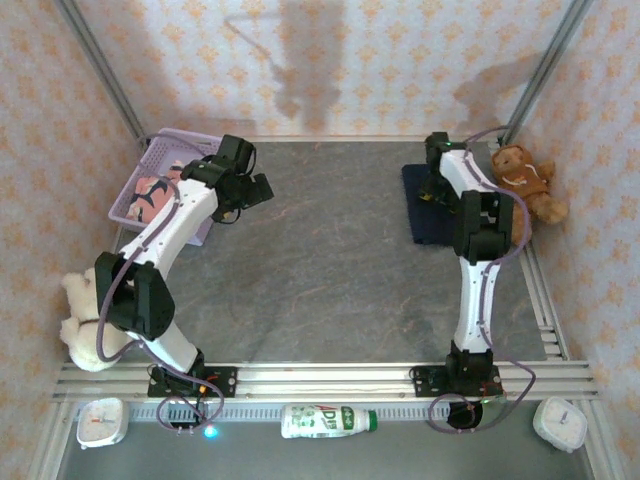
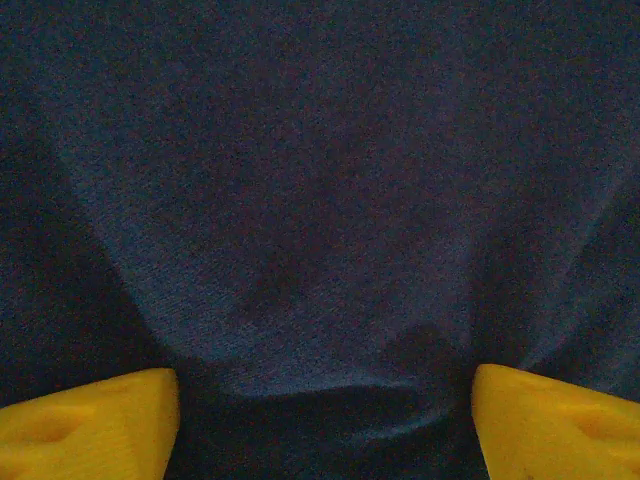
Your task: Fold and stack the mixed laundry pile
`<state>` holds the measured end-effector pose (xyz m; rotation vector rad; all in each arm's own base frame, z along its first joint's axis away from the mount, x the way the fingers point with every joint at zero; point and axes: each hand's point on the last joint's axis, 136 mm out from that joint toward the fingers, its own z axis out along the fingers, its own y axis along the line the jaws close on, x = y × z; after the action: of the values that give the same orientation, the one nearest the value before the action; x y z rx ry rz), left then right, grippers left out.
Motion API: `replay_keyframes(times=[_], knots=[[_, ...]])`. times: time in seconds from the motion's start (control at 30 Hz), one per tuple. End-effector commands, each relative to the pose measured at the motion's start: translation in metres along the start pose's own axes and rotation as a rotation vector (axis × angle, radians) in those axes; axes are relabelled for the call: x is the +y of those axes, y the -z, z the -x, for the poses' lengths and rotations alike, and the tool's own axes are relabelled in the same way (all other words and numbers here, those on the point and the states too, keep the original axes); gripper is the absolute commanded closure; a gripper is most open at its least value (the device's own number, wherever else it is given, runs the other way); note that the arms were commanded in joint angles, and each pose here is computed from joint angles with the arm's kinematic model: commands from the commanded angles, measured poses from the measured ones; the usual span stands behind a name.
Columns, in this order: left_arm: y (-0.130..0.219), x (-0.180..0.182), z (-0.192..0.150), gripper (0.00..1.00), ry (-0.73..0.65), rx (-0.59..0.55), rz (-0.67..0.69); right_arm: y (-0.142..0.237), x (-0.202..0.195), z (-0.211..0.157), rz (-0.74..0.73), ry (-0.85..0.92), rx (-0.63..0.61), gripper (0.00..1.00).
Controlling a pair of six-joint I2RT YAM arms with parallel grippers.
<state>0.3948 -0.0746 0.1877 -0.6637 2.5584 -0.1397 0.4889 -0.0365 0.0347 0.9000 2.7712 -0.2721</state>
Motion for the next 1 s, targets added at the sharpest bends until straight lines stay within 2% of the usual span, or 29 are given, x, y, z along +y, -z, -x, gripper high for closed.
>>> replay_keyframes(times=[0.0, 0.13, 0.17, 0.2, 0.23, 0.37, 0.53, 0.7, 0.83, 0.9, 0.97], knots=[[0.013, 0.015, 0.014, 0.00, -0.011, -0.066, 0.070, -0.011, -0.018, -0.019, -0.078, 0.088, 0.091, 0.24], [0.011, 0.027, 0.033, 0.00, -0.010, -0.097, 0.127, 0.016, -0.012, -0.007, -0.014, 0.081, 0.052, 0.21], [0.010, 0.032, 0.039, 0.00, -0.009, -0.105, 0.149, 0.026, -0.009, -0.004, 0.014, 0.066, 0.037, 0.16], [0.009, 0.036, 0.045, 0.00, -0.005, -0.115, 0.166, 0.035, -0.008, -0.002, 0.034, 0.046, 0.021, 0.05], [0.007, 0.039, 0.052, 0.00, -0.001, -0.123, 0.177, 0.047, -0.007, 0.001, 0.063, 0.026, 0.000, 0.01], [-0.008, 0.063, 0.082, 0.00, 0.031, -0.121, 0.252, 0.093, -0.004, 0.005, 0.155, -0.020, -0.066, 0.01], [-0.043, 0.096, 0.112, 0.00, 0.035, -0.094, 0.398, 0.133, 0.012, -0.007, 0.235, 0.024, -0.099, 0.01], [-0.080, 0.128, 0.130, 0.00, 0.094, -0.061, 0.501, 0.150, 0.037, -0.027, 0.287, 0.078, -0.094, 0.01], [-0.108, 0.158, 0.127, 0.00, 0.187, -0.010, 0.562, 0.149, 0.053, -0.037, 0.299, 0.107, -0.081, 0.01], [-0.123, 0.169, 0.118, 0.07, 0.224, 0.036, 0.560, 0.145, 0.056, -0.038, 0.302, 0.105, -0.066, 0.01], [-0.135, 0.177, 0.110, 0.38, 0.238, 0.070, 0.558, 0.143, 0.059, -0.036, 0.299, 0.103, -0.063, 0.01]])
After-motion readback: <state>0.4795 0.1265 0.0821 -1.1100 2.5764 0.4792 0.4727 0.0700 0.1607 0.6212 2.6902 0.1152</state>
